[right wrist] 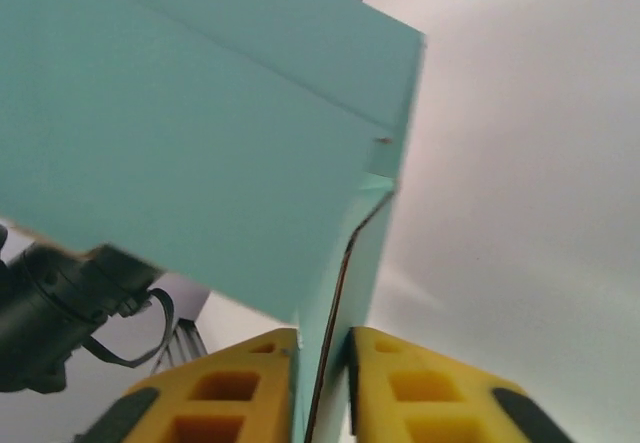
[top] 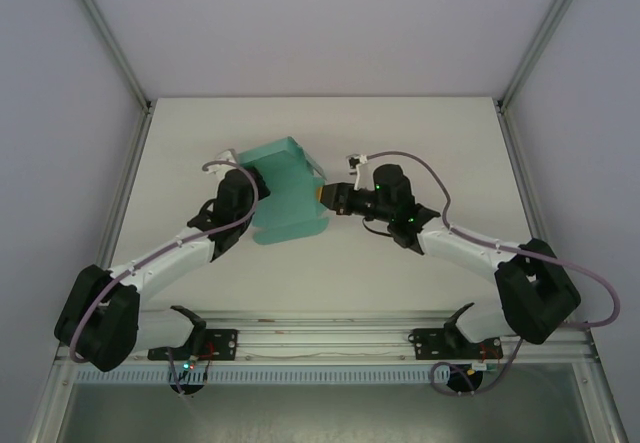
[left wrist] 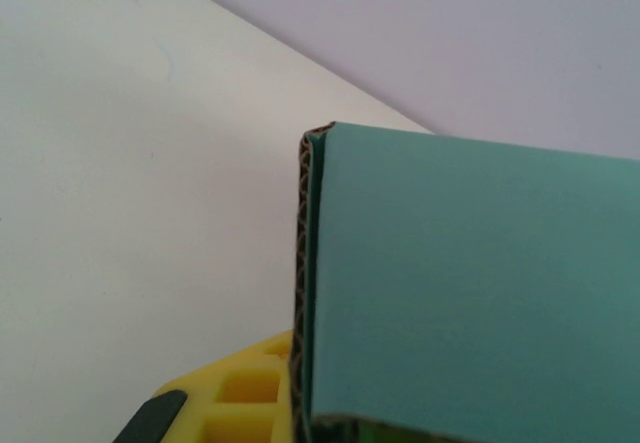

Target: Assemble paper box

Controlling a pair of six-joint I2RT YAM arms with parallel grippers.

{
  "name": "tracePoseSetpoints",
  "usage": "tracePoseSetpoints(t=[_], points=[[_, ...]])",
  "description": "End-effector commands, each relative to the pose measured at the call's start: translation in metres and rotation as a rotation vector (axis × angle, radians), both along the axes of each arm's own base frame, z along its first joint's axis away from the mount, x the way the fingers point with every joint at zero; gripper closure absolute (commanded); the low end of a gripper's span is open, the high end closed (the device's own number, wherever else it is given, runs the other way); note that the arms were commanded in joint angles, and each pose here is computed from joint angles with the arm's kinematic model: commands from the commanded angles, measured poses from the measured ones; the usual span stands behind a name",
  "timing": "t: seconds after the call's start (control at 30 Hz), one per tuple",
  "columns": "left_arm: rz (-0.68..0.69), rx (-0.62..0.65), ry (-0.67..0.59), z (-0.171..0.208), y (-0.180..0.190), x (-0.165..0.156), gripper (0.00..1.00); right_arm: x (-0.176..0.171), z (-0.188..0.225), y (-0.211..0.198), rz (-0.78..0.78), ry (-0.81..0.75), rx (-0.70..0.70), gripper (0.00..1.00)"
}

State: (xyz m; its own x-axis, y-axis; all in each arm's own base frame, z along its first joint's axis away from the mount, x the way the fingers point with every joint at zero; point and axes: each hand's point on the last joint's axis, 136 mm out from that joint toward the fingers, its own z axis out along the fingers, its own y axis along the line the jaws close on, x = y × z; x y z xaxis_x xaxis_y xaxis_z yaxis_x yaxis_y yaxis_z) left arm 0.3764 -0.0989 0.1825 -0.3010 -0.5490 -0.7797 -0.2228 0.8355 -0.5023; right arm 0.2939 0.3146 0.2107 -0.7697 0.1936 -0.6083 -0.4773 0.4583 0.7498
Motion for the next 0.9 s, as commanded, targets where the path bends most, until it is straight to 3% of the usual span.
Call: tracePoseSetpoints(t=[0.0,0.23,0.37,0.43,0.53,0.67,0.73,0.87], points=[[-0.022,-0.09,-0.103,0.024,-0.006,-0.002,1.0,-0.007,0.032,0.002,0.02,-0.043,0.109,0.88],[-0.054,-0.187,-0.235,0.05,-0.006,-0.01,1.0,-0.029,0.068,-0.005,0.092,-0.032,0.322,0.99],[-0.112,-0.214,-0.272,0.062,-0.013,-0.013,1.0,-0.03,0.061,-0.004,0.092,0.009,0.293,0.97],[-0.135,-0.194,-0.256,0.062,-0.017,-0.013,1.0,-0.028,0.05,-0.008,0.069,-0.014,0.191,0.77],[-0.136,-0.145,-0.211,0.056,-0.016,-0.013,1.0,-0.023,0.041,-0.03,-0.036,-0.078,0.033,0.65],[-0.162,-0.066,-0.172,0.045,-0.017,-0.015,1.0,-0.032,0.055,-0.06,-0.11,-0.196,-0.084,0.31],[-0.201,-0.012,-0.14,0.038,-0.021,-0.016,1.0,-0.036,0.063,-0.075,-0.147,-0.269,-0.137,0.23],[-0.266,0.06,-0.075,0.024,-0.028,-0.017,1.0,-0.021,0.067,-0.105,-0.278,-0.375,-0.285,0.16]])
